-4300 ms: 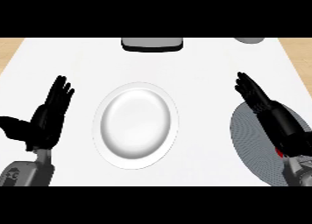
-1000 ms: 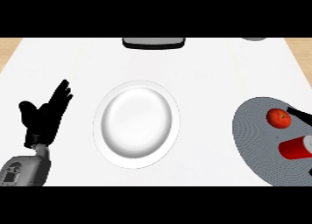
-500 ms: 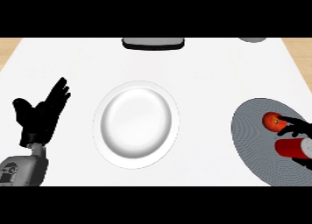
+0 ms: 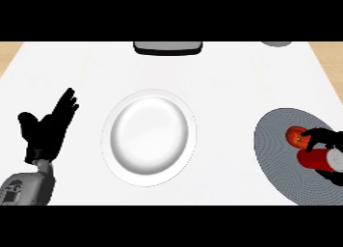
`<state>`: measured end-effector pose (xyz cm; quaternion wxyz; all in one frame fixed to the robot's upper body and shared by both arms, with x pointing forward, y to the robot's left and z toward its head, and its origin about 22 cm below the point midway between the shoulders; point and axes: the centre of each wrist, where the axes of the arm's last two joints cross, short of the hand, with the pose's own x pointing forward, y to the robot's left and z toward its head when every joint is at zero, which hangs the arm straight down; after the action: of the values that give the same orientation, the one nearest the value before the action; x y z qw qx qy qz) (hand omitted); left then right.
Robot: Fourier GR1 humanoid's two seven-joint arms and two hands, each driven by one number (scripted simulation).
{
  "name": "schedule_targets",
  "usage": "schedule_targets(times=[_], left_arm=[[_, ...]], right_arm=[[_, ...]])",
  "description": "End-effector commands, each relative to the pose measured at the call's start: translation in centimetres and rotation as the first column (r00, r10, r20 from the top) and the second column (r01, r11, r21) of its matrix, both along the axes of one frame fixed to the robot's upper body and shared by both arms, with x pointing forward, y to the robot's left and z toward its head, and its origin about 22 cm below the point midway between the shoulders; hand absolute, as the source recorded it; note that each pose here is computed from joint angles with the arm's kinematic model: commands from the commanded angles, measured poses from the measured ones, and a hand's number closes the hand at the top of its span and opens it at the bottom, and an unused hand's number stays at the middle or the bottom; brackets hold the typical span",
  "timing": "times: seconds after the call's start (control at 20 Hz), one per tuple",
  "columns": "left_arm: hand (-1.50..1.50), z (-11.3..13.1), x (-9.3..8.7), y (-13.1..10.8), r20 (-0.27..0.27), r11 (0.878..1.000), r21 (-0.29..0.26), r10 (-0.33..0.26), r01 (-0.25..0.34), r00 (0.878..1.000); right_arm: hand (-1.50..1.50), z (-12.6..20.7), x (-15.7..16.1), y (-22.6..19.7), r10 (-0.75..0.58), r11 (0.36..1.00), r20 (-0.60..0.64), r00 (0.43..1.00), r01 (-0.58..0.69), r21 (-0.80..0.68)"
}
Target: Pick the can from the placemat and place it in the plate
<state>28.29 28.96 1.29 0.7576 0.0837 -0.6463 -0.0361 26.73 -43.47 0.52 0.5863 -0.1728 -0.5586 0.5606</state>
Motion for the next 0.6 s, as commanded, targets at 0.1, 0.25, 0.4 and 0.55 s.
schedule_targets(times=[0.1, 0.25, 0.4, 0.55], left_arm=[[0.0, 0.3, 0.4, -0.5, -0.004, 1.0, -0.002, 0.002, -0.002, 1.0], [0.0, 0.3, 0.8, -1.1, -0.007, 0.999, 0.006, -0.047, 0.048, 0.999], [0.0, 0.1, 0.8, -1.2, -0.024, 0.998, 0.004, -0.063, 0.063, 0.998], [0.0, 0.2, 1.0, -1.6, -0.02, 0.998, -0.002, -0.069, 0.069, 0.997]], right_arm=[[1.5, -2.9, 1.7, 13.4, -0.009, 0.999, 0.146, 0.989, 0.002, 0.054], [1.5, -2.7, 3.3, 20.7, 0.051, 0.99, 0.18, 0.982, -0.074, 0.122], [1.5, -1.8, 3.6, 26.9, 0.007, 0.983, 0.251, 0.968, -0.052, 0.174], [1.5, 1.1, 4.2, 31.0, -0.086, 0.976, 0.395, 0.915, -0.001, 0.216]])
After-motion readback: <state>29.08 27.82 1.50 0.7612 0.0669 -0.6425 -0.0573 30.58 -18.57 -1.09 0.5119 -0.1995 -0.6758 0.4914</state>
